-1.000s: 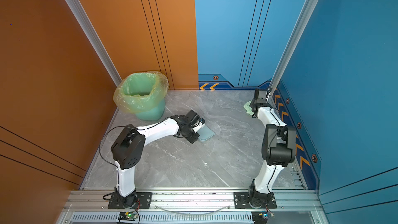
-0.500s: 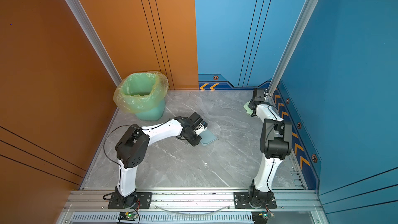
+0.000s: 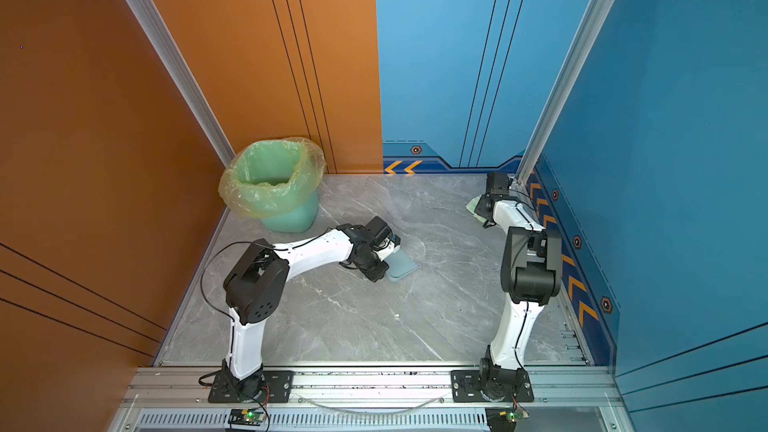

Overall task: Sweep away the paper scraps from the table
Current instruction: 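Push the light green scrap with the right brush toward the dustpan, then sweep the green scrap into the dustpan with the right brush while left holds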

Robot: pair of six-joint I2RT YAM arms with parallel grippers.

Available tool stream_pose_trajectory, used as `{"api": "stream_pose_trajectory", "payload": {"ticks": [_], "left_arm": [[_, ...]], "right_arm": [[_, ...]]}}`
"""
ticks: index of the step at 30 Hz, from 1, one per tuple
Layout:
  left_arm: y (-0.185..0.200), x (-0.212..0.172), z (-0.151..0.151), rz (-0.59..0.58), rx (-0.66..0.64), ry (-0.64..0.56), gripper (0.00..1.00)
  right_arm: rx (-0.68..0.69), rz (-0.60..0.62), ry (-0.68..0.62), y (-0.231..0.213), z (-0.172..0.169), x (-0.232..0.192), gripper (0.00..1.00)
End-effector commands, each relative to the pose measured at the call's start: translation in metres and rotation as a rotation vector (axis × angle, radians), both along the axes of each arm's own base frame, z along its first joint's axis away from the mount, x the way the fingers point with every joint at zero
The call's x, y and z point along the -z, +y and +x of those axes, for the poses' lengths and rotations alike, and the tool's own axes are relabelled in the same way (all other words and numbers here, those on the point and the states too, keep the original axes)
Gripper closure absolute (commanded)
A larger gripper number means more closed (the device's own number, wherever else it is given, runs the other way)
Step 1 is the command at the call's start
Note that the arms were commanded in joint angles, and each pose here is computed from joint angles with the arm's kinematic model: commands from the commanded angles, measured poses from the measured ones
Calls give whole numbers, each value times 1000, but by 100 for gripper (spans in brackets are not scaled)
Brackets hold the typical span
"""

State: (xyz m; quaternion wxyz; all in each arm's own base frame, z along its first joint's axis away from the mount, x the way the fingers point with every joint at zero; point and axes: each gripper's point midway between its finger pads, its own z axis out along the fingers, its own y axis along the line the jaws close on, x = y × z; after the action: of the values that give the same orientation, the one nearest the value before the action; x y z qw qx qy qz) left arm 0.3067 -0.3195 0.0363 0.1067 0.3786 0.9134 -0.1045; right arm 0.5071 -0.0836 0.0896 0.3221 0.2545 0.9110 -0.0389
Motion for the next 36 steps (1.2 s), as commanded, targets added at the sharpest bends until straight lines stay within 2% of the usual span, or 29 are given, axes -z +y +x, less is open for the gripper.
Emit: {"api": "stream_pose_trajectory", "payload": {"ticks": [1,11,18,22,26,32,36], "left_arm": [[-4,3,-4,15,3,22,92],[-7,6,-6,13,8,34,92],[-9,10,-6,13,11,44,92],[-11,10,-6,10,13,47,92],[-13,11,-7,10,19,46,92],[-15,11,-8,12,22,45,92],[-14,11,-8,16,23,45,92]], "right_arm": [[-75,57,90,31,-21,11,100],[-286,48,169,117,-69,-2,100],[-393,47,204,156,-106,-7,100],[-463,100,216,175,-123,-6,100],[-591,202,212,205,-138,-2,100],[-739,284,253,236,-159,6,100],[-774,303,237,241,-165,-5,100]]}}
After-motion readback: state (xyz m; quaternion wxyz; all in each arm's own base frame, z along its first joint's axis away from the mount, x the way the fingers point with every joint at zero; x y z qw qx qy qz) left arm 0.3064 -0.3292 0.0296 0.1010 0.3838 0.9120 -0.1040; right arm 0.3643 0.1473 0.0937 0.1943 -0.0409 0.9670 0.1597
